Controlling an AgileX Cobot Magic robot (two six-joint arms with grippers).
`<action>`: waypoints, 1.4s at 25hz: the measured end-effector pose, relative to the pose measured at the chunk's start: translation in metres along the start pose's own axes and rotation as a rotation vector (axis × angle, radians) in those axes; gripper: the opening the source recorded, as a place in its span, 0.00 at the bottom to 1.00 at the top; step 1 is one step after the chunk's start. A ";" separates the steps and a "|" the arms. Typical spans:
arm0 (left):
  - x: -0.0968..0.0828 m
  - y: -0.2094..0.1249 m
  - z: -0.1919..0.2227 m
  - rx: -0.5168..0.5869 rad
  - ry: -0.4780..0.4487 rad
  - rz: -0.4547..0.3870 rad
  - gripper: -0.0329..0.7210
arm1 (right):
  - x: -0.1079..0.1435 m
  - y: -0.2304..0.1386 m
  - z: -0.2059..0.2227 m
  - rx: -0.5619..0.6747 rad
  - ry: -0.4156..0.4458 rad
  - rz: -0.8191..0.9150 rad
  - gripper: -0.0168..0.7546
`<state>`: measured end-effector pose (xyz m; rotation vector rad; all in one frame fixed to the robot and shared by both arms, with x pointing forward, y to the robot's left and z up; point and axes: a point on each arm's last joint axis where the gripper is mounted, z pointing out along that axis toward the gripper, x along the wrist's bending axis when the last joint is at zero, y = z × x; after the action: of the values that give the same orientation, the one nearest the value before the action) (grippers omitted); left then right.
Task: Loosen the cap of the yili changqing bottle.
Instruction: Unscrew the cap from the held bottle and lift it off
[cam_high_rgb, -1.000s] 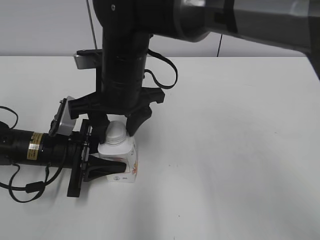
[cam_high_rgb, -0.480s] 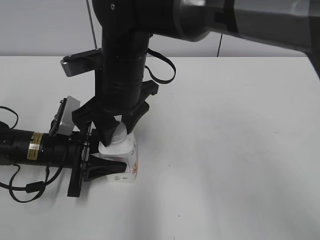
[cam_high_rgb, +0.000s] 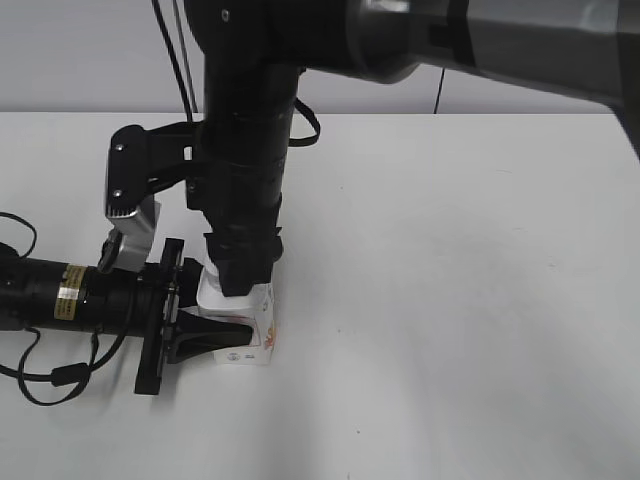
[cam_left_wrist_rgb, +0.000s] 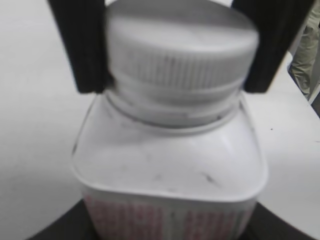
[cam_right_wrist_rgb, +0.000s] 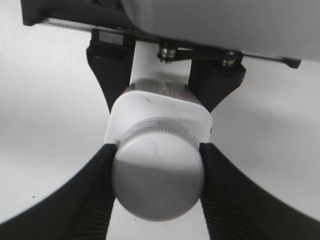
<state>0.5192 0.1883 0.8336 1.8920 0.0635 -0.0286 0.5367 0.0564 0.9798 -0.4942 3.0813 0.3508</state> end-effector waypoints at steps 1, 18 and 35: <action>0.000 0.000 0.000 0.000 0.000 0.000 0.47 | 0.000 0.000 0.000 0.000 0.000 -0.017 0.54; 0.000 0.000 0.000 0.000 -0.001 0.001 0.47 | 0.000 0.000 0.000 0.000 -0.002 -0.161 0.53; 0.001 0.004 -0.001 -0.028 -0.001 0.007 0.47 | -0.005 0.006 -0.016 -0.011 -0.028 -0.220 0.53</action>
<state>0.5204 0.1874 0.8379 1.8640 0.0565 -0.0245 0.5399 0.0597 0.9968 -0.8123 2.9591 0.3660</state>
